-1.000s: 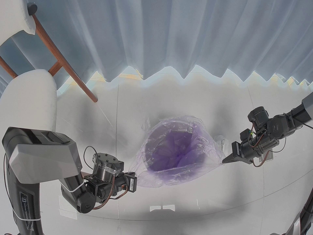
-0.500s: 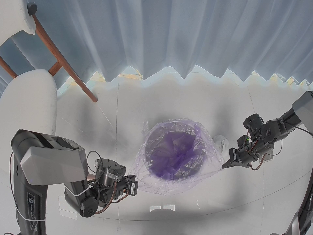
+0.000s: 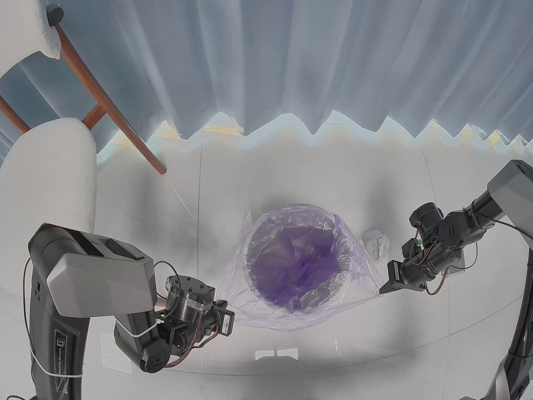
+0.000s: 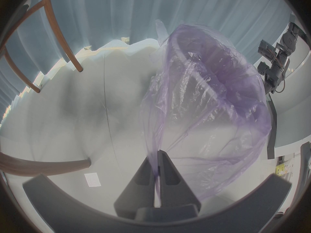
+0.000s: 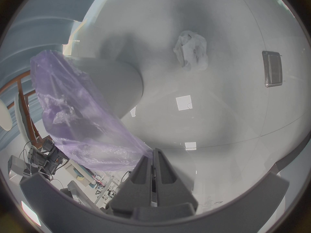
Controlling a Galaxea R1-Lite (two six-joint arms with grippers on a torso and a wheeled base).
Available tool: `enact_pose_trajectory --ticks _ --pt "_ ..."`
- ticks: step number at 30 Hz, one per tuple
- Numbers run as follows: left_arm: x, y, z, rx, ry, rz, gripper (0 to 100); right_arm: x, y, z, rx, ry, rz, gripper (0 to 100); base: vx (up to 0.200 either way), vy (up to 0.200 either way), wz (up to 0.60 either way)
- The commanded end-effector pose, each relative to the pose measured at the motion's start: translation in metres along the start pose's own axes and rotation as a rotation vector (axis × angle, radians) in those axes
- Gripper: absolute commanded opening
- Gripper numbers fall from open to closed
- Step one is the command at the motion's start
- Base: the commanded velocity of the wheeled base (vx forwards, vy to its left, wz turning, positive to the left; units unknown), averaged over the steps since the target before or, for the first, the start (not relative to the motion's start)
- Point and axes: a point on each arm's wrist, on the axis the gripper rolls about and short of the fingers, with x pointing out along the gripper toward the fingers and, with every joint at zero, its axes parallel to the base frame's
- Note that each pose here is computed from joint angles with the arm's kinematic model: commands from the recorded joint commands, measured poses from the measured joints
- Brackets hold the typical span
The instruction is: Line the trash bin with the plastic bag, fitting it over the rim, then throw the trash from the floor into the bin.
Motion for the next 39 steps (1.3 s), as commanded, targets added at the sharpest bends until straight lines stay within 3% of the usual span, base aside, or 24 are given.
enact_pose_trajectory --ticks 1,6,7,10,27,31,32,34,35,39 --pt "0.001 -0.001 -0.001 0.007 -0.002 0.002 0 0.007 -0.004 0.002 0.008 0.010 -0.009 0 0.000 0.000 0.00" --pt "0.005 -0.001 -0.004 0.020 -0.007 0.004 0 0.007 -0.004 0.003 0.008 0.005 -0.011 0 0.000 0.000 0.00" --pt "0.008 0.000 -0.003 0.032 -0.046 0.042 0 0.009 -0.006 0.007 0.011 -0.003 -0.015 0 0.000 0.000 0.00" --pt "0.010 0.002 -0.008 0.053 -0.041 0.077 0 0.013 -0.009 0.008 0.019 0.002 -0.038 0 0.000 0.000 0.00" --pt "0.016 0.003 -0.003 0.045 -0.065 0.086 0 0.021 -0.012 0.015 0.022 -0.018 -0.057 0 0.000 0.000 0.00" --pt "0.015 0.002 -0.003 0.045 -0.066 0.088 0 0.025 -0.012 0.016 0.003 -0.058 -0.046 0 0.000 0.000 0.00" --pt "0.015 0.001 -0.003 0.045 -0.066 0.087 100 0.025 -0.013 0.015 -0.002 -0.064 -0.046 0 0.000 0.000 0.00" --pt "0.016 0.002 -0.003 0.044 -0.068 0.094 100 0.028 -0.015 0.012 -0.007 -0.073 -0.044 0 0.000 0.000 0.00" --pt "0.016 0.002 -0.002 0.041 -0.074 0.097 100 0.028 -0.015 0.012 -0.006 -0.080 -0.044 100 0.000 0.000 0.00" --pt "0.013 0.004 0.004 0.025 -0.123 0.103 100 0.022 -0.012 0.010 0.001 -0.090 -0.040 100 0.000 0.000 0.00"
